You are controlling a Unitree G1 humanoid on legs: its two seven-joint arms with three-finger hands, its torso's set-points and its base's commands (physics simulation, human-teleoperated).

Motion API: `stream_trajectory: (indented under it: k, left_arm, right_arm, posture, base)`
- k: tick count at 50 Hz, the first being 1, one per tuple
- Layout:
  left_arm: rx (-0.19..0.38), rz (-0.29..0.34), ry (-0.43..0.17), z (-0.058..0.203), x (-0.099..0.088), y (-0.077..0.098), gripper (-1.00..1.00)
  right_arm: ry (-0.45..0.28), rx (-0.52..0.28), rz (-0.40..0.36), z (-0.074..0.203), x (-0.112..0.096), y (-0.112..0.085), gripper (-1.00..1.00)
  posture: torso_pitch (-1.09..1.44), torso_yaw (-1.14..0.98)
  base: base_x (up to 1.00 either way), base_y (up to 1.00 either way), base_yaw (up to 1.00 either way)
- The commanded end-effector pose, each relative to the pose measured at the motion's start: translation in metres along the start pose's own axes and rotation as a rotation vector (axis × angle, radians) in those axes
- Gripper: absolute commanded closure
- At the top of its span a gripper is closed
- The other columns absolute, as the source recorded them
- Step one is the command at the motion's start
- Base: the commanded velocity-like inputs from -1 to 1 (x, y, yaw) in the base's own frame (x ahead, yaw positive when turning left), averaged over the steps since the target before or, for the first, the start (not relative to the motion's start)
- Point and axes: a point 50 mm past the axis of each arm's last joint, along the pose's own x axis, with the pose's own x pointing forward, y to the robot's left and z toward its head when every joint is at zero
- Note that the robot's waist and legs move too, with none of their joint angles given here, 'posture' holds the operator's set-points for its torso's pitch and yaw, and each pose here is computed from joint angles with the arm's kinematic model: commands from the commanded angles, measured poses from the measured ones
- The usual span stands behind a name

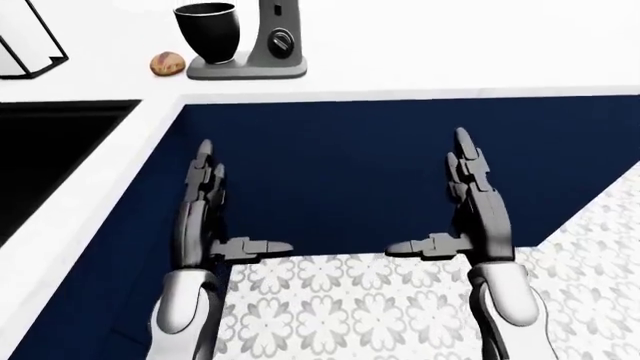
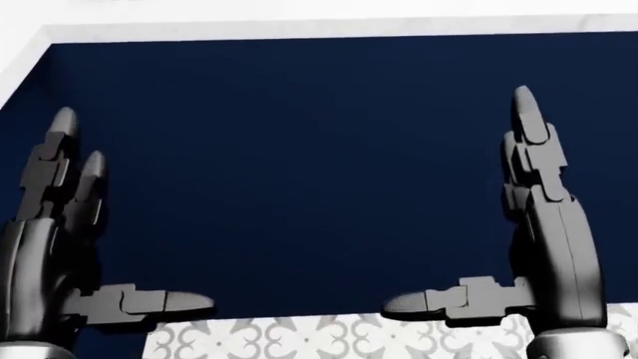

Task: Place the bread in the stand mixer bowl.

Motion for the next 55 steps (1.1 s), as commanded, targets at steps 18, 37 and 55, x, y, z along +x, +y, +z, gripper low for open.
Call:
stream_trajectory:
  k: [18, 37, 55]
  left_arm:
    - [-0.010, 0.006, -0.145, 0.045, -0.016, 0.004, -1.00]
    - [-0.004, 0.007, -0.156, 0.049, -0.017, 0.005, -1.00]
    - [-0.003, 0.012, -0.151, 0.046, -0.017, 0.007, -1.00]
  right_arm:
    - [-0.092, -0.078, -0.018, 0.032, -0.003, -0.001, -1.00]
    - [-0.090, -0.076, -0.019, 0.032, -0.003, -0.001, -1.00]
    - [-0.069, -0.085, -0.041, 0.030, -0.003, -0.003, -1.00]
  posture:
    - [0.00, 0.00]
    - [0.00, 0.00]
    - [0.00, 0.00]
  base:
    - [0.00, 0.01, 0.00]
    - [0.00, 0.03, 0.00]
    - [0.00, 0.00, 0.05]
